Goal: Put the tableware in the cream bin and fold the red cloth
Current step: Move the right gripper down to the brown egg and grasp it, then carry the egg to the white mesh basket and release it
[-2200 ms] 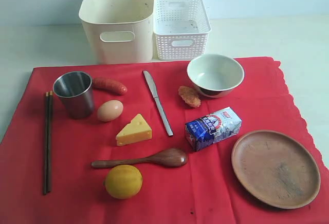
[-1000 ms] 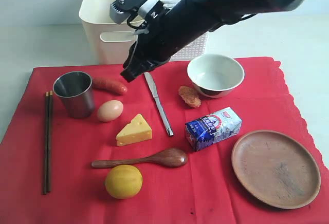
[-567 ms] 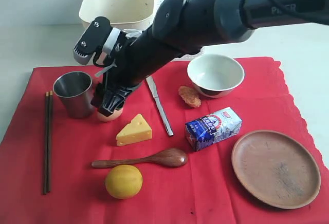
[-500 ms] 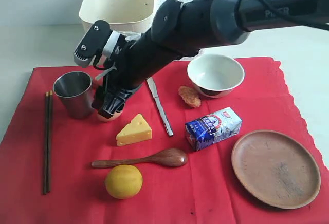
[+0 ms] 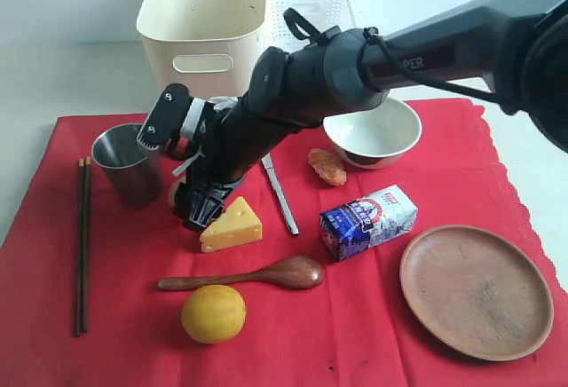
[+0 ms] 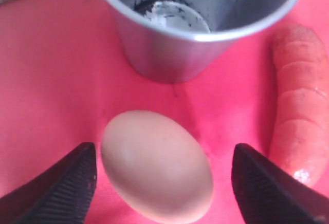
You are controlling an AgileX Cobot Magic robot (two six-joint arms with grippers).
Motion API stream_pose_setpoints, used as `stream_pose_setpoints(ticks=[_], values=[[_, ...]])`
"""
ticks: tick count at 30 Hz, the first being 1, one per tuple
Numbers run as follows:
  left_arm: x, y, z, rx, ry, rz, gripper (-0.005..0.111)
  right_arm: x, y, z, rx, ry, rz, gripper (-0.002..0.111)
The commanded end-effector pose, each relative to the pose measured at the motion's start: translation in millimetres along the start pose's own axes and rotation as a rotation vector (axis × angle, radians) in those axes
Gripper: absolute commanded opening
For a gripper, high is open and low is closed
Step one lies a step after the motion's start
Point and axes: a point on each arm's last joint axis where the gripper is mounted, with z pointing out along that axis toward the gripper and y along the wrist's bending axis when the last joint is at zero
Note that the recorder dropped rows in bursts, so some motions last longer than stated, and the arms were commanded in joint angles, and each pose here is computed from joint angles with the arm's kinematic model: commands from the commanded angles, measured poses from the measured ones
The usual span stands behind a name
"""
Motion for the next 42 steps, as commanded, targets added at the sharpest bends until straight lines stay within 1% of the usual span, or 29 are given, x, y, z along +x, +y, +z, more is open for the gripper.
stream_pose_setpoints(ticks=[1, 3, 9, 14, 18, 22, 24, 27, 29, 34, 39, 42], values=[[-0.3, -0.6, -0.1, 0.009, -0.003, -0.006, 0.001, -0.3, -2.6, 2.7, 0.028, -0.007, -0.027, 0.058], [-0.3, -0.6, -0.1, 0.009, -0.003, -0.006, 0.001, -0.4, -2.8, 2.7, 0.030, -0.008, -0.027, 0.049], [-0.3, -0.6, -0.1, 0.009, -0.003, -0.006, 0.001, -0.4, -3.0, 2.7, 0.032, -0.008, -0.028, 0.027], [-0.3, -0.6, -0.1, 0.009, -0.003, -0.006, 0.001, -1.5, -2.0, 0.5, 0.021, -0.008, -0.030, 0.013], [-0.3, -0.6, -0.1, 0.009, -0.003, -0.006, 0.001, -5.9, 0.4, -10.5, -0.001, 0.006, -0.079, 0.001], [-0.3, -0.6, -0.1, 0.009, -0.003, -0.006, 0.001, -16.3, 2.3, -32.7, -0.016, 0.002, -0.119, 0.000], [-0.3, -0.6, -0.1, 0.009, -0.003, -0.006, 0.001, -21.3, 1.6, -45.6, -0.014, -0.004, -0.105, 0.000], [-0.3, -0.6, -0.1, 0.009, -0.003, -0.006, 0.001, -27.0, -6.0, -70.4, 0.034, -0.006, -0.092, 0.000], [-0.3, -0.6, -0.1, 0.009, -0.003, -0.006, 0.001, -25.5, -16.2, -83.5, 0.076, -0.005, -0.052, 0.000], [-0.3, -0.6, -0.1, 0.009, -0.003, -0.006, 0.001, -13.7, -56.3, -116.5, 0.211, -0.067, 0.088, 0.000], [-0.3, -0.6, -0.1, 0.009, -0.003, -0.006, 0.001, 9.9, -106.3, -139.0, 0.415, -0.174, 0.316, 0.000], [-0.3, -0.6, -0.1, 0.009, -0.003, -0.006, 0.001, 22.0, -126.6, -146.4, 0.505, -0.231, 0.426, 0.000]])
